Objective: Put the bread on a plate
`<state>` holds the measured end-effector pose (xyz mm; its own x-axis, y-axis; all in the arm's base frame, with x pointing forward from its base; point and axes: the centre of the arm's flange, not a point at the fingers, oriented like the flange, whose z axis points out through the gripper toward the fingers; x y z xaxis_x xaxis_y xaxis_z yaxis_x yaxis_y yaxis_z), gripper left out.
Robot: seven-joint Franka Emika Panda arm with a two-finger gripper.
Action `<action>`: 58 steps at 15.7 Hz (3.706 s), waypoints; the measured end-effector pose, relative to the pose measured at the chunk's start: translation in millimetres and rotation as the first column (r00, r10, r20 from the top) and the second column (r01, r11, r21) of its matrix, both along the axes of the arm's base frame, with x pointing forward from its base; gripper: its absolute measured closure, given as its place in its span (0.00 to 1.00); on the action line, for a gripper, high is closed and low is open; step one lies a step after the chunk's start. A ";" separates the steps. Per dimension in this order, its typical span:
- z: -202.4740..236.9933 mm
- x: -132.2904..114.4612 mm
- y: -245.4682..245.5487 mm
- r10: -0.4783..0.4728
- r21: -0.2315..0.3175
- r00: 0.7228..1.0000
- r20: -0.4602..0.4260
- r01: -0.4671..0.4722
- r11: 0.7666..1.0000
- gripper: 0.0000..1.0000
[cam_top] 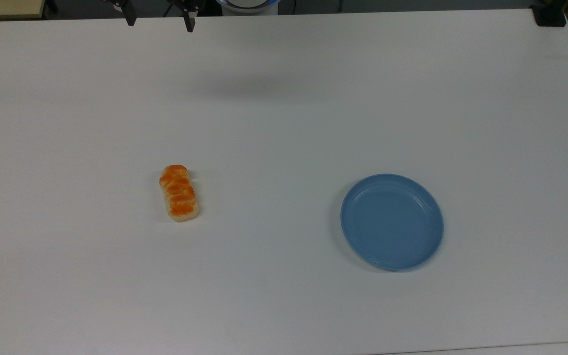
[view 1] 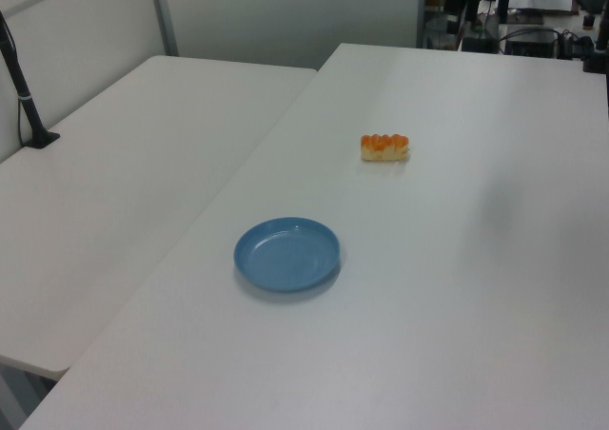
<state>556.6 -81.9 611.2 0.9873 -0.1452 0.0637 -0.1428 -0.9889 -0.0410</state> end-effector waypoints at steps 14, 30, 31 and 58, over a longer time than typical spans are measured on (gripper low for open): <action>-1.3 0.4 1.8 0.003 0.000 1.000 -0.003 -0.003 1.000 0.00; -15.7 -0.2 8.7 0.084 -0.041 0.993 -0.080 -0.088 0.995 0.00; -16.9 0.4 8.5 0.112 -0.042 0.990 -0.083 -0.115 0.992 0.00; -269.1 129.5 -10.7 0.265 0.001 0.961 0.079 -0.266 0.964 0.00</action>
<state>686.1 -92.7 342.1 0.9826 0.1205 0.1413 0.1292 -0.9902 -0.0536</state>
